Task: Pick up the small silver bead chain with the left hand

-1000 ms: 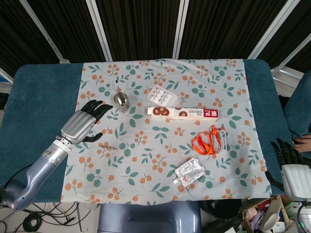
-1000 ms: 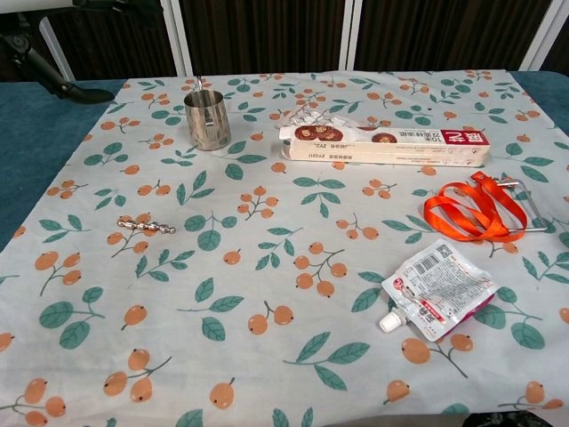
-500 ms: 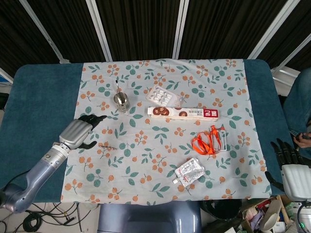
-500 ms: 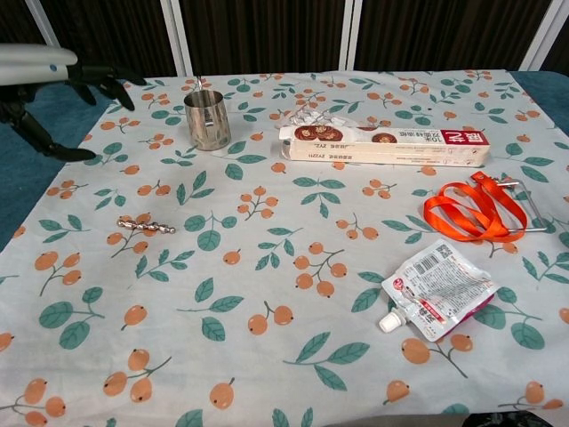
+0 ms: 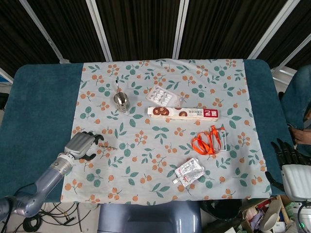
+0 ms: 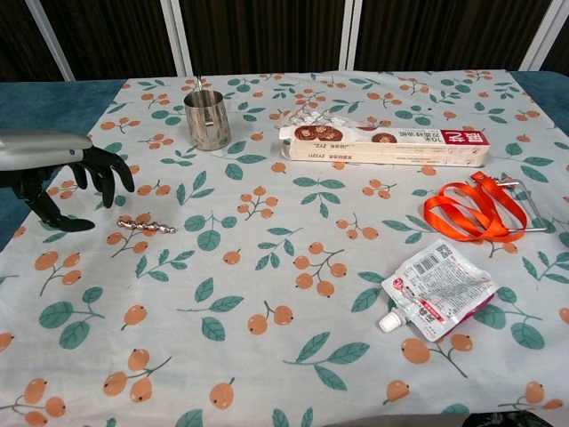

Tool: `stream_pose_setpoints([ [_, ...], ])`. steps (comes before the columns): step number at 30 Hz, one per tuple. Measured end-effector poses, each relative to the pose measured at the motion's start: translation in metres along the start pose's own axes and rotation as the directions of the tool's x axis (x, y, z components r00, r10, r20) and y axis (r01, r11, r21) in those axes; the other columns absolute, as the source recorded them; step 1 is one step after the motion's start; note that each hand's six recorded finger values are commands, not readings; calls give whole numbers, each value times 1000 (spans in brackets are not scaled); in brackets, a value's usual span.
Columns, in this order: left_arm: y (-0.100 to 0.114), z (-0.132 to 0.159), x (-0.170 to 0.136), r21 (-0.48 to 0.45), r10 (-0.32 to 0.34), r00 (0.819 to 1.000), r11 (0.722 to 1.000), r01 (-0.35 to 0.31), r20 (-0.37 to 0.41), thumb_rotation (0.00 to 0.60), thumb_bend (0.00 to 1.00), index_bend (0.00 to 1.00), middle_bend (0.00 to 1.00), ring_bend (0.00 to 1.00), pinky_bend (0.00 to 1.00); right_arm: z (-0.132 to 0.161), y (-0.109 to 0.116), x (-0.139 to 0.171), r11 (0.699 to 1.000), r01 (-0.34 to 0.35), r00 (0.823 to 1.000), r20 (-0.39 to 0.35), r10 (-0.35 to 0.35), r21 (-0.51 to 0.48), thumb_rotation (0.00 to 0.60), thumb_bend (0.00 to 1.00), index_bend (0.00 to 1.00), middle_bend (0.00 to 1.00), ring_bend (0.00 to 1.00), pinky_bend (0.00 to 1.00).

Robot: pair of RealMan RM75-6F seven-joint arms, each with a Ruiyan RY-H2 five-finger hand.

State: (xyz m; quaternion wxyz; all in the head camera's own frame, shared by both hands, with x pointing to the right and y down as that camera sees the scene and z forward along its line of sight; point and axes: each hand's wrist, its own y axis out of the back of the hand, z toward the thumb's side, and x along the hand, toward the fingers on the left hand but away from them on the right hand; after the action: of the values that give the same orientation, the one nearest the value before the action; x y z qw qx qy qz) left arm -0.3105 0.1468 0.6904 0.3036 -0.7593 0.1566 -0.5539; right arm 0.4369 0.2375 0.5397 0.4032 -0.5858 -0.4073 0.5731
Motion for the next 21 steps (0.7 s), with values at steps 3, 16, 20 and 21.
stream_pose_setpoints([
  [3, -4, 2, 4, 5, 9, 1000, 1000, -9, 4, 600, 307, 297, 435, 275, 298, 0, 0, 0, 1000, -2, 1000, -1, 2, 0, 600, 170, 32, 13, 49, 136],
  [16, -8, 4, 22, 50, 64, 998, 997, -65, 19, 600, 316, 423, 448, 270, 292, 0, -2, -1, 1000, -10, 1000, 1, 10, -3, 600, 169, 32, 13, 49, 136],
  [20, -11, 6, 28, 72, 68, 997, 995, -70, 24, 600, 316, 438, 447, 270, 292, 0, -2, -1, 1000, -12, 1000, 2, 12, -3, 600, 169, 31, 13, 49, 136],
  [21, -11, 7, 29, 72, 69, 997, 995, -70, 24, 600, 316, 439, 447, 270, 292, 0, -2, -1, 1000, -13, 1000, 2, 13, -3, 600, 169, 32, 13, 49, 136],
])
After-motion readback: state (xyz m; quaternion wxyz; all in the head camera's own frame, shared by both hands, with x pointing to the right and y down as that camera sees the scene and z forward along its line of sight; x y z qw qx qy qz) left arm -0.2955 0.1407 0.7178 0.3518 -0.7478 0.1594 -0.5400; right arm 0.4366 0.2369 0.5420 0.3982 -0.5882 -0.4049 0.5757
